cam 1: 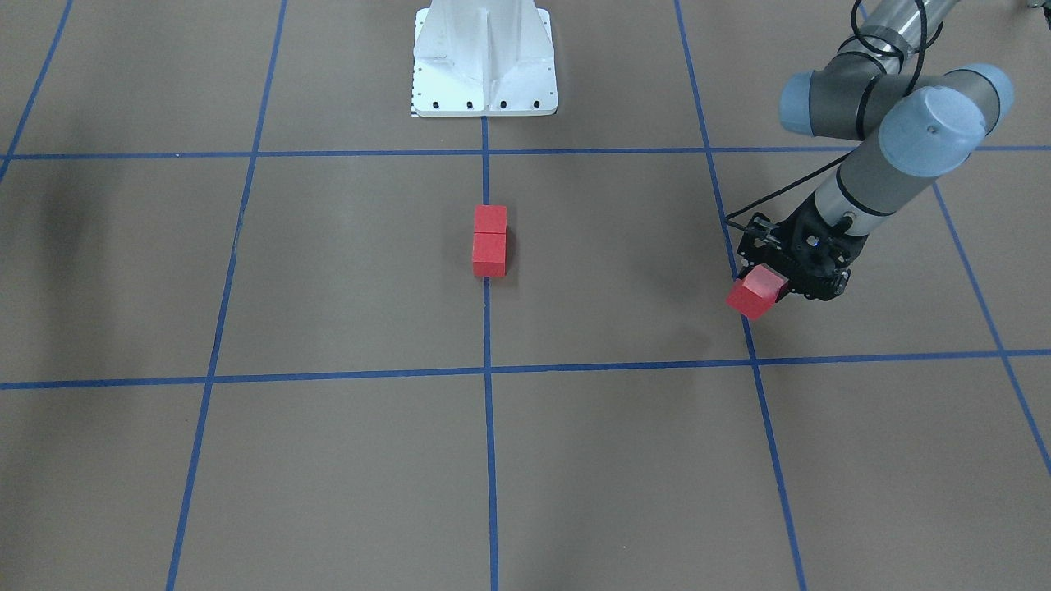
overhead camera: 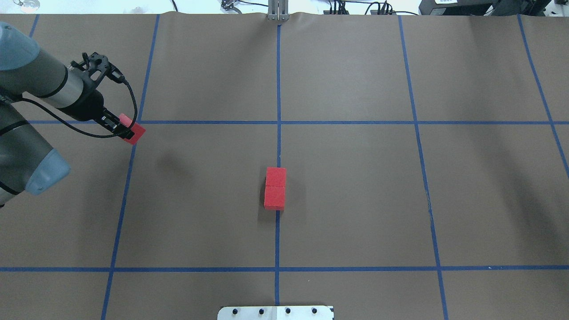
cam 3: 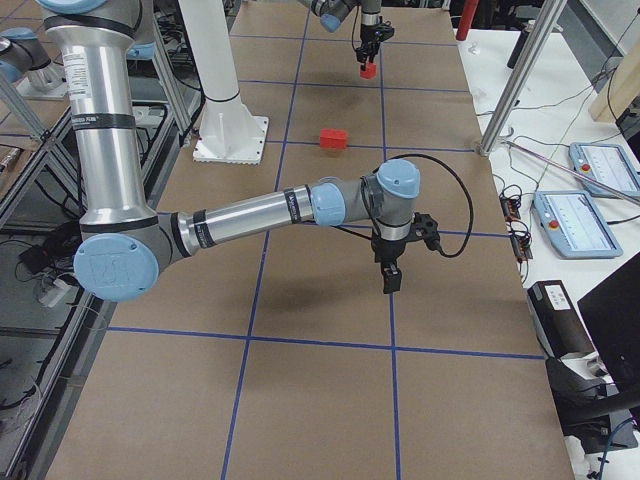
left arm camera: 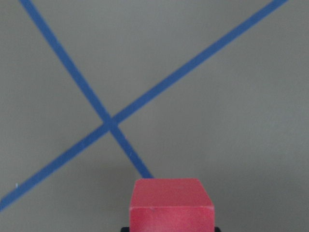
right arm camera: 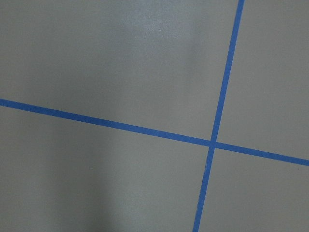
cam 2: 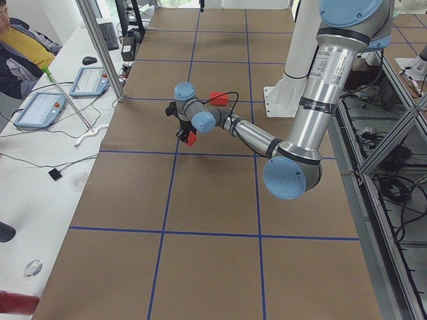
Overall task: Form red blocks into L shape at center
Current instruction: 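Carry the held cube with the left gripper toward the cube pair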
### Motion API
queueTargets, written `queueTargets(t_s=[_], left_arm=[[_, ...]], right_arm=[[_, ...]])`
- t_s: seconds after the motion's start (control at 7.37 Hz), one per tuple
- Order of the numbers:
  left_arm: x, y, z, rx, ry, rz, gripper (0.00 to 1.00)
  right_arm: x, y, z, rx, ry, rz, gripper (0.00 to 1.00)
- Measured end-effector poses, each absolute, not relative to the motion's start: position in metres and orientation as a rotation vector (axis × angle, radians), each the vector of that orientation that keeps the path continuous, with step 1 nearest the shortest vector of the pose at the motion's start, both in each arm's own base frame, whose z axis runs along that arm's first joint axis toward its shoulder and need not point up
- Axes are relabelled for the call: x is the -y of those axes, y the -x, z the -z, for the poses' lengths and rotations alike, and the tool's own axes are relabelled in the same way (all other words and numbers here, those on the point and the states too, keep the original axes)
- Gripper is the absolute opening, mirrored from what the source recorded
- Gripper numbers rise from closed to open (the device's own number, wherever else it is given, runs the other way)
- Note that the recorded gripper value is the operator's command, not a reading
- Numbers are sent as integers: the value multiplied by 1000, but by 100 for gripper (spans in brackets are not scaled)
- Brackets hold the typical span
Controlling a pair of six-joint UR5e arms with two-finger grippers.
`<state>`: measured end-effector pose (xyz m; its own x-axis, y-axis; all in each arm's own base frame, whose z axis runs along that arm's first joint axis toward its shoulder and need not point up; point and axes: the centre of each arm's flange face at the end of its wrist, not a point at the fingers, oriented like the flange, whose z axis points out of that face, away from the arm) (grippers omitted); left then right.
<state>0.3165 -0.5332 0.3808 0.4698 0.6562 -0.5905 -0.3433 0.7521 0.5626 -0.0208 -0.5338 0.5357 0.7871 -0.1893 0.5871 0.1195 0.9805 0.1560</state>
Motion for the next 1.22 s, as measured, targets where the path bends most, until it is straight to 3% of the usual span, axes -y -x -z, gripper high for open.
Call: queueTargets(t_s=[0.14, 0.95, 1.22], left_arm=[[539, -322, -356, -902, -450, -693, 0], [527, -364, -294, -915, -589, -894, 0], [513, -400, -281, -815, -698, -1099, 0]], right_arm=[[534, 21, -535, 644, -113, 167, 100], [535, 21, -535, 643, -113, 167, 100], [534, 21, -536, 643, -113, 167, 100]])
